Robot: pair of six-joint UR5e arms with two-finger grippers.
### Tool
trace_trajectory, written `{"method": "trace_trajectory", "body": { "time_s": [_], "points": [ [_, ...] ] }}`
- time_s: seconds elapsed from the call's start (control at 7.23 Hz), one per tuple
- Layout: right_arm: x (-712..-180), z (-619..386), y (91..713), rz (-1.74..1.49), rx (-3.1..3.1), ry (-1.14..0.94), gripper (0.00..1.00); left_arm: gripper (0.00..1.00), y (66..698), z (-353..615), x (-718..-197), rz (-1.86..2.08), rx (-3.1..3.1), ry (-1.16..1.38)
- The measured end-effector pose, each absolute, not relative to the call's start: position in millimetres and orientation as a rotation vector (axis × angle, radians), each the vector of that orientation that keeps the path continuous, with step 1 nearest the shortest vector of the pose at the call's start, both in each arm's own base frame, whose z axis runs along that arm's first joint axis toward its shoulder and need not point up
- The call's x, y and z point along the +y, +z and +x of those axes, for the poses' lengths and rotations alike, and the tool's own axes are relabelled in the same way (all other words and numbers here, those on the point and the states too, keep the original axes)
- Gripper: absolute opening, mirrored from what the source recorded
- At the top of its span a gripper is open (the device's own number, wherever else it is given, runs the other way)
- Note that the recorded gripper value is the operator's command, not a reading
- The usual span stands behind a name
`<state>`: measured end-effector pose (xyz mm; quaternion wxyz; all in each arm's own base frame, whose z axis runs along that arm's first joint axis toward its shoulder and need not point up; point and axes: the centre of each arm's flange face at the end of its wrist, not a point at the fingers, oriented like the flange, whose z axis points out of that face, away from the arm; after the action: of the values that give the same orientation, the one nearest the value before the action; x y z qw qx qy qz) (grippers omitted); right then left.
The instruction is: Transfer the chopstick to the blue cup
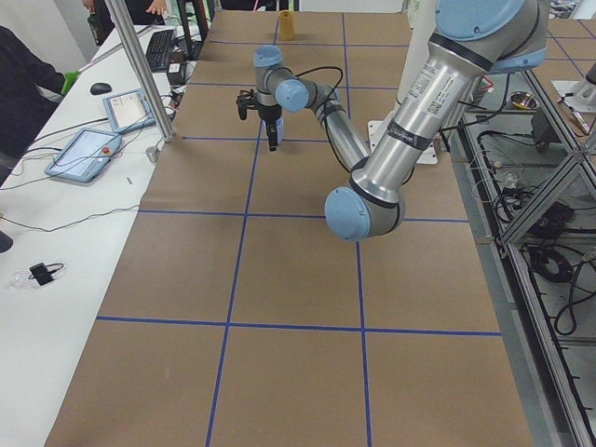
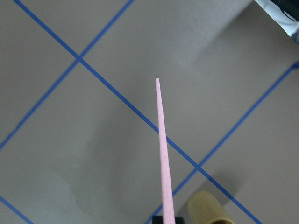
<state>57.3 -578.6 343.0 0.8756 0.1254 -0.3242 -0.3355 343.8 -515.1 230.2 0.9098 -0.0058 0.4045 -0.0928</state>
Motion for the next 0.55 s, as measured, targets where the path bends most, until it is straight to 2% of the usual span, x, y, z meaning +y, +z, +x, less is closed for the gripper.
{"method": "trace_trajectory", "body": {
  "time_s": [0.55],
  "points": [
    [-534, -116, 196, 0.304, -0.778, -0.651, 0.00, 0.98, 289, 271, -544, 0.035, 0.792, -0.113]
  ]
}}
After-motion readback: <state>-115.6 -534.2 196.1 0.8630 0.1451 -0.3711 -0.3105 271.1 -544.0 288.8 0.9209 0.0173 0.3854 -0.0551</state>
